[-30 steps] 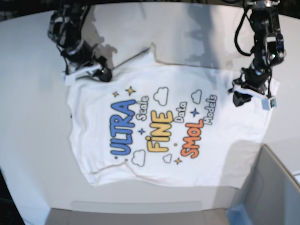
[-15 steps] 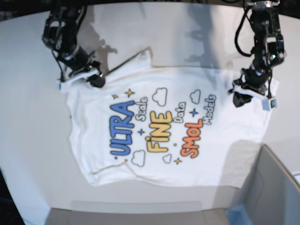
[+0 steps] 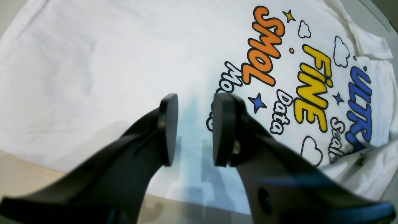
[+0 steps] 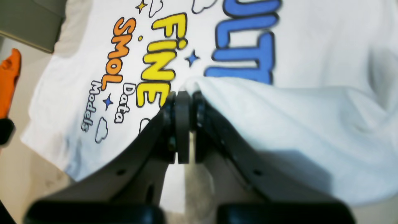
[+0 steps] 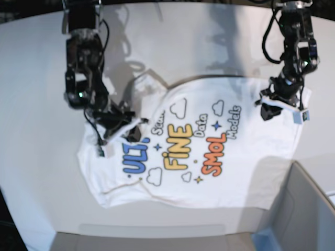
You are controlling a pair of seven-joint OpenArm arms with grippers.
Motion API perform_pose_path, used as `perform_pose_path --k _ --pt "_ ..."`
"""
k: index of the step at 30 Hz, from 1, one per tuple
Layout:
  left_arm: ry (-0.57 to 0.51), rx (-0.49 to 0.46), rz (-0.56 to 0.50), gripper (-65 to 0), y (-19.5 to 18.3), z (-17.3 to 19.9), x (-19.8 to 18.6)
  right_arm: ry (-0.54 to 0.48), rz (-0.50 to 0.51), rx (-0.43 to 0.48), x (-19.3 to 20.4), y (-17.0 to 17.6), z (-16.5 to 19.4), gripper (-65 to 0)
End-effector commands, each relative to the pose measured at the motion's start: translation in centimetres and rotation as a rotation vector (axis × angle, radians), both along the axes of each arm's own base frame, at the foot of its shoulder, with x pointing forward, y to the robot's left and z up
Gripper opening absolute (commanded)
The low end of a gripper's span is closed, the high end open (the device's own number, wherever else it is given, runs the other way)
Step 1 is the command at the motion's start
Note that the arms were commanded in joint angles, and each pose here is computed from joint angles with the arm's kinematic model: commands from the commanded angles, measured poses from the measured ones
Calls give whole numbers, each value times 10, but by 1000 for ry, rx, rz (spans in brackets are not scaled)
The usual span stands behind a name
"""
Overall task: Layout the t-shirt on the table in an organized manner, then fold the t-shirt properly
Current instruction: 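Fold the grasped sleeve edge with the right gripper toward the shirt's center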
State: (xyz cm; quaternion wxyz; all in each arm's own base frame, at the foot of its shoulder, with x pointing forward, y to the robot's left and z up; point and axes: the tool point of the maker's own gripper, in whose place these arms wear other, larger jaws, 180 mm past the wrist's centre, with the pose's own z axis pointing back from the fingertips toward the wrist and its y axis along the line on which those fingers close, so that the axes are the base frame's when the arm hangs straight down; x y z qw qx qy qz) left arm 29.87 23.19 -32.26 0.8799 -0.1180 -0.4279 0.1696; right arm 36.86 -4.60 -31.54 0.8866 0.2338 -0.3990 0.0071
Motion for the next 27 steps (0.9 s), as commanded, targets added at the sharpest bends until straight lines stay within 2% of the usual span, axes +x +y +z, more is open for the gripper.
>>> perform_pose_path --k 1,6,8,11,13,14,21,24,27 --pt "-44 21 -6 -451 3 13 6 -45 0 -27 21 1 12 -650" --pt "-42 20 -9 -451 2 12 6 -2 100 -265 63 18 -11 -650" --pt "-39 20 -9 -451 2 11 5 -1 131 -326 66 22 -15 -637" --pt "-36 21 -7 -451 3 10 4 -11 154 -366 64 27 -17 -494" --pt "-36 20 -9 -451 2 10 4 -31 156 -369 61 29 -12 -437" --pt "-33 20 -10 -451 2 10 3 -34 160 -362 55 31 -13 -434" --pt "-34 20 -10 -451 2 10 4 -199 177 -260 4 51 35 -507" --pt "-34 17 -9 -451 1 9 4 -167 182 -235 -24 53 22 -521" --pt "-34 17 -9 -451 1 9 4 -120 139 -292 -32 36 1 -522"
